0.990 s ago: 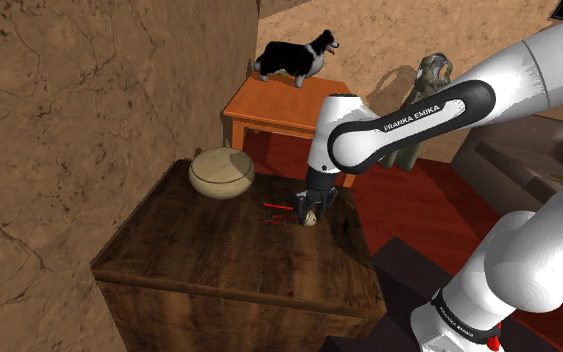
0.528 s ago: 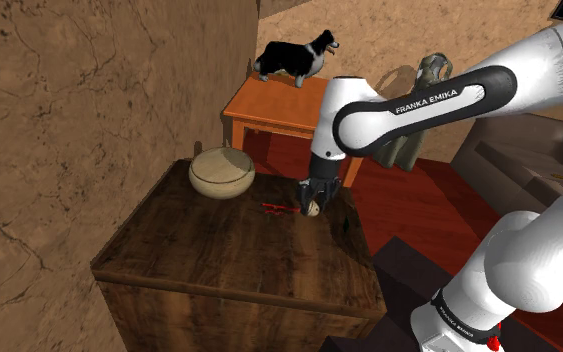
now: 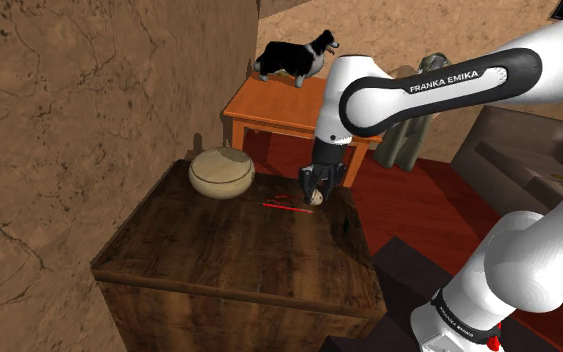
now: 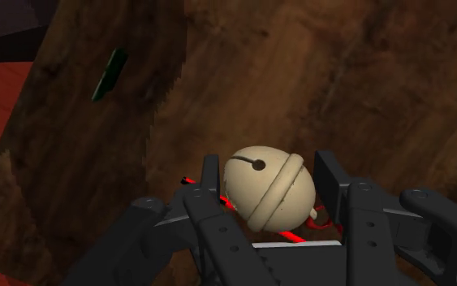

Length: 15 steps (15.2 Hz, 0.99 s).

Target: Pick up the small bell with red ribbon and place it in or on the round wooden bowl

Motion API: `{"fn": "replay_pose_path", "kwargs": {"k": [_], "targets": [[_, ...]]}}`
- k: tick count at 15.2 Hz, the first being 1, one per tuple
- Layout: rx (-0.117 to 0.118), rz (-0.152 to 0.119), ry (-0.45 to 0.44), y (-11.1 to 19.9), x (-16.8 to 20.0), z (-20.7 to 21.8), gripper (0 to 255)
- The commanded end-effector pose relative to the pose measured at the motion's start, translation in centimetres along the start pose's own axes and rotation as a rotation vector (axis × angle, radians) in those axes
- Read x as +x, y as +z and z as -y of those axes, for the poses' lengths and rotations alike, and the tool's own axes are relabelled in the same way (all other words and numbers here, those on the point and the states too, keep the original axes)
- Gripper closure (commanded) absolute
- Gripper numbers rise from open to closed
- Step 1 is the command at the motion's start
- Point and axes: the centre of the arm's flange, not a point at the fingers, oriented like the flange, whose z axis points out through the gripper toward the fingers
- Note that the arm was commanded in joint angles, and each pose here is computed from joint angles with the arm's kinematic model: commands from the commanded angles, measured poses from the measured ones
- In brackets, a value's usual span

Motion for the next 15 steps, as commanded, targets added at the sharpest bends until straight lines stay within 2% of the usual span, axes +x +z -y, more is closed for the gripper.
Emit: {"fn": "replay_pose_path", "kwargs": {"k": [1, 15], "targets": [[0.000, 0.001, 0.000, -1.1, -0.2, 0.0, 255], [0.000, 0.001, 0.000, -8.1, -1.0, 0.5, 255]]}}
